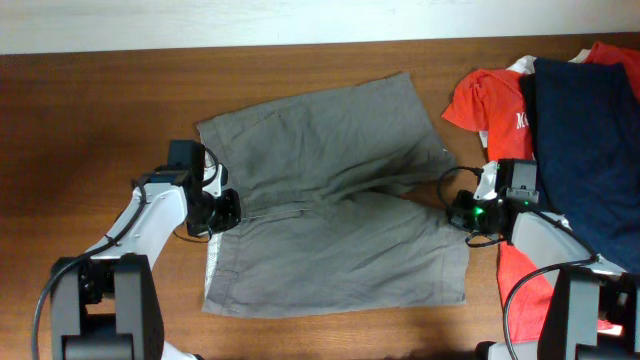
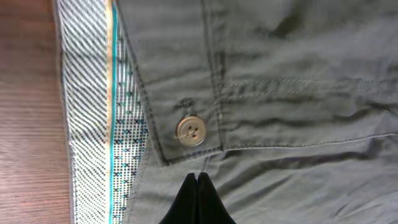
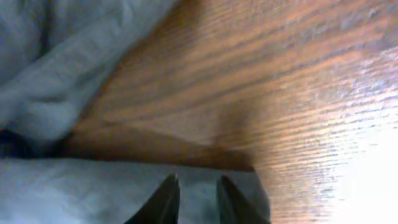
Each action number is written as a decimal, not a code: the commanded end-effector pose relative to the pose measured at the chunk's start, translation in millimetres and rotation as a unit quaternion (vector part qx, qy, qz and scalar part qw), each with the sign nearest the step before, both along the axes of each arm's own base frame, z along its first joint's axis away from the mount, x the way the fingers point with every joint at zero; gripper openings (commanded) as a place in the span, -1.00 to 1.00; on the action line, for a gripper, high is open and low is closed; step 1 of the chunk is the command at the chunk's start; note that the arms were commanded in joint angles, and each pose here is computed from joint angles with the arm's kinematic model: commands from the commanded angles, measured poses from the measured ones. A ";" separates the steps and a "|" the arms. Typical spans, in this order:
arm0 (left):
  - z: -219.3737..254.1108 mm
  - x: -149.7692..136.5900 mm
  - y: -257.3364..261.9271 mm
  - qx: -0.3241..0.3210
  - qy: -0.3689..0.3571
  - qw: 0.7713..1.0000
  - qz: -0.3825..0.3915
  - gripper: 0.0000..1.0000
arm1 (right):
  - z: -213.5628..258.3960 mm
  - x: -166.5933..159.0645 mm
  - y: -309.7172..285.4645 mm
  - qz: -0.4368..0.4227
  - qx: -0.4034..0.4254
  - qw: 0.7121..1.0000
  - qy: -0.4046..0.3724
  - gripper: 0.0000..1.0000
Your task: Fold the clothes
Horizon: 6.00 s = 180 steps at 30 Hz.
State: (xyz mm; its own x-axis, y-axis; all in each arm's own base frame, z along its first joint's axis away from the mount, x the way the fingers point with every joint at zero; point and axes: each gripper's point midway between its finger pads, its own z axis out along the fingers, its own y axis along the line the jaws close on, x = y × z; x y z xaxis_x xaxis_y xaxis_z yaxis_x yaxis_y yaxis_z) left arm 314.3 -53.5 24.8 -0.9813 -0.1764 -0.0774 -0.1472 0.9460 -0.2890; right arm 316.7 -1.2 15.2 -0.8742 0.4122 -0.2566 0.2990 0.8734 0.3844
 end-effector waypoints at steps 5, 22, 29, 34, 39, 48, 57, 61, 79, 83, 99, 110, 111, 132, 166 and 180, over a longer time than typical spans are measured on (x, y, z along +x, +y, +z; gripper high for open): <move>39.9 14.6 5.1 0.015 -0.056 0.998 0.003 -0.97 | 105.5 15.5 16.5 0.033 0.042 0.998 0.028 -0.19; -60.2 -19.5 103.3 0.165 0.084 0.971 0.151 -0.99 | 37.0 -87.3 38.0 0.103 -0.068 0.967 0.222 0.23; -7.2 20.5 106.4 0.115 0.013 0.979 0.165 -1.00 | 36.4 -67.5 39.6 0.099 -0.067 0.976 0.183 0.28; 99.7 15.0 94.1 0.075 -0.089 0.973 0.198 -1.00 | 45.0 -61.1 59.9 0.095 0.029 0.981 0.165 0.19; 120.3 -26.9 77.4 0.057 -0.063 0.981 0.172 -1.00 | 41.4 -74.5 72.0 0.106 0.055 0.976 0.184 -0.04; 16.7 -53.3 40.7 0.041 -0.018 0.993 0.112 -0.99 | -23.8 -40.5 43.1 0.056 -0.034 0.996 0.057 -0.65; -28.9 -60.8 50.5 0.073 0.019 0.992 0.106 -1.00 | -29.4 -17.7 0.1 -0.027 -0.132 0.991 0.003 -0.71; -24.2 -55.1 51.7 0.077 0.008 0.993 0.094 -1.00 | -5.2 17.3 22.8 0.016 -0.082 0.994 -0.071 -0.58; 14.4 -12.6 21.5 0.001 -0.052 0.998 0.047 -1.00 | -22.7 91.2 30.5 0.057 -0.080 0.991 -0.086 -0.92; 14.8 -10.9 21.6 0.001 -0.056 0.997 0.047 -0.99 | -26.6 57.0 28.4 0.060 -0.079 0.995 -0.015 -0.92; 3.5 5.1 3.8 -0.045 -0.070 0.996 0.011 -0.99 | 44.3 68.9 18.6 0.053 -0.106 0.993 0.009 -0.91; -68.9 -9.9 89.0 0.104 0.027 0.989 0.101 -0.99 | 29.8 3.3 18.8 0.067 -0.098 0.982 0.146 -0.91; -66.7 -6.8 98.7 0.104 0.023 0.988 0.115 -0.99 | 29.6 0.2 18.8 0.068 -0.097 0.981 0.152 -0.90; 184.9 -31.5 74.1 0.024 -0.172 0.972 0.160 -0.99 | 42.0 -71.9 41.4 0.083 -0.021 0.955 0.285 -0.68; 84.8 -67.2 75.0 0.043 -0.051 0.984 0.165 -0.73 | -26.7 -195.4 77.8 -0.079 0.051 0.943 0.319 0.15; 84.8 -68.5 71.5 0.032 -0.047 0.984 0.168 -0.49 | -31.8 -183.1 70.3 -0.082 0.030 0.953 0.290 -0.32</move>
